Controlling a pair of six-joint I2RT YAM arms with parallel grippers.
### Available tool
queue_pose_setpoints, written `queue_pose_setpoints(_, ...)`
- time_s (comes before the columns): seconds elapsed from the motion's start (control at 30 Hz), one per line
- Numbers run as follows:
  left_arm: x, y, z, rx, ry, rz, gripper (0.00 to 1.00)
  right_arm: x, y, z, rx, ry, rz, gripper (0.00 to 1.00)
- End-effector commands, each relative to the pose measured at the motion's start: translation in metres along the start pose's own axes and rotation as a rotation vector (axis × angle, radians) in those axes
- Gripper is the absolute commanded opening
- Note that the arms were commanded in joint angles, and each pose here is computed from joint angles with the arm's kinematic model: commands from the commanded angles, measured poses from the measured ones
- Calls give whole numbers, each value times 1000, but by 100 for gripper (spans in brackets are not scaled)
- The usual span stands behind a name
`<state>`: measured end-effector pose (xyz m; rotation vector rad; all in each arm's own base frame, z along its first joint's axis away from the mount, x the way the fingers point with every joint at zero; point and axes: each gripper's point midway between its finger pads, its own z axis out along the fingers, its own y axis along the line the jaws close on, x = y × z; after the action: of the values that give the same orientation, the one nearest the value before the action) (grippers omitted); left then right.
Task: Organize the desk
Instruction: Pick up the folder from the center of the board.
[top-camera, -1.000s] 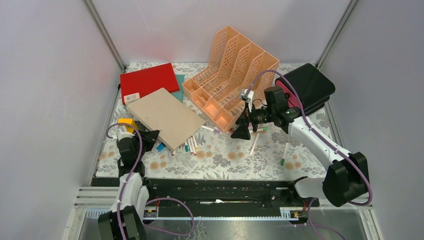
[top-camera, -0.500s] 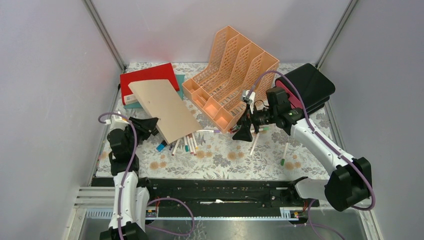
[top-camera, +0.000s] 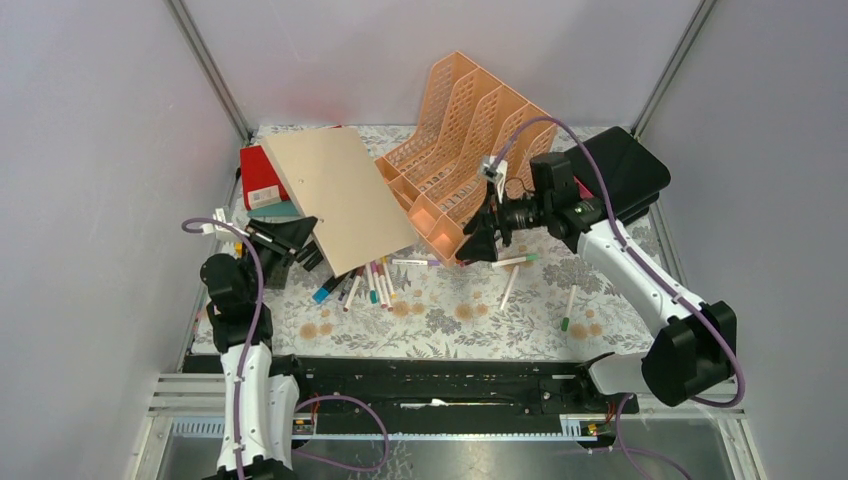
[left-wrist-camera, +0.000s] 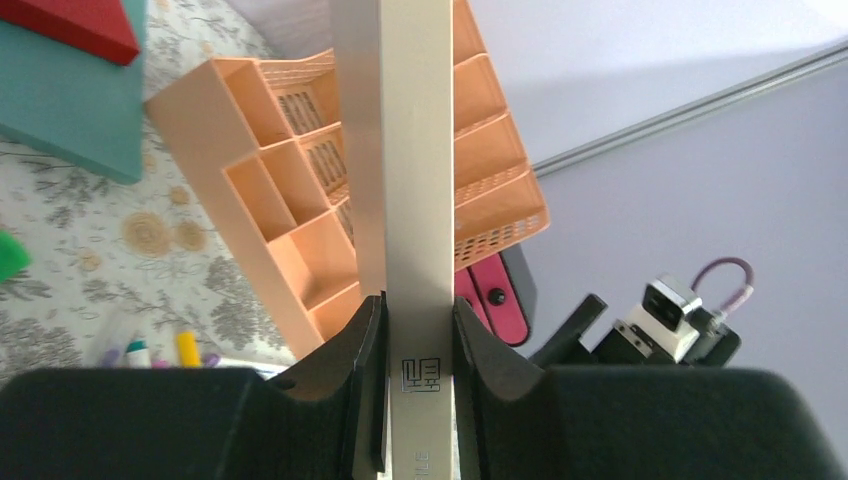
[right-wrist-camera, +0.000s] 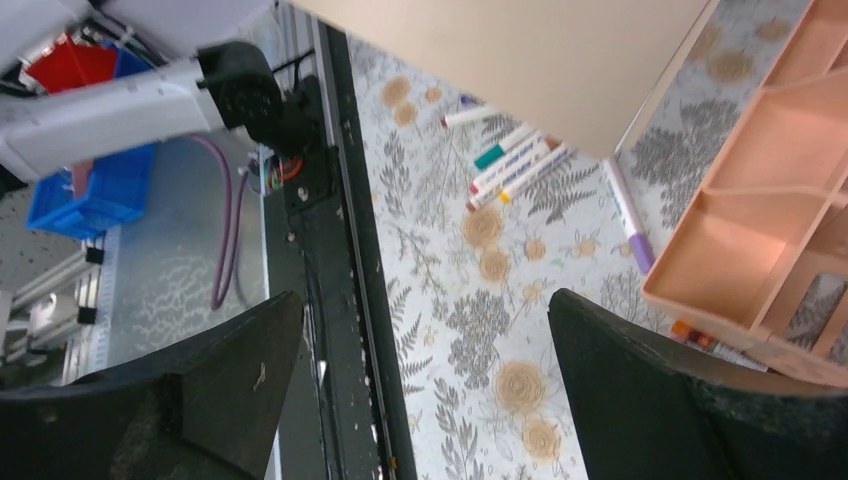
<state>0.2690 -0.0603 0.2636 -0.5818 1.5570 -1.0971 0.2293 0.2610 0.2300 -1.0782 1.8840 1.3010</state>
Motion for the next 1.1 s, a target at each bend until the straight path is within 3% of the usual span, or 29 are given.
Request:
queue_pose_setpoints(0.0, -21, -79, -9, 263, -35, 29, 0, -57, 12, 1, -42, -118, 51, 100)
queue_pose_setpoints(0.2, -21, -100, -9, 398, 15, -63, 0, -80, -22, 9, 92, -311, 221, 100)
queue_pose_setpoints(0.63, 11, -139, 0, 591, 136, -134, 0, -86, -36, 3, 100, -423, 361, 100)
queue_pose_setpoints(0.77, 21, -149, 3, 627, 174, -148, 0, -94, -28, -14, 12, -486, 405, 100)
queue_pose_setpoints(1.07, 52, -155, 13, 686, 295, -181, 0, -108, 20, -37, -143, -526, 298, 96)
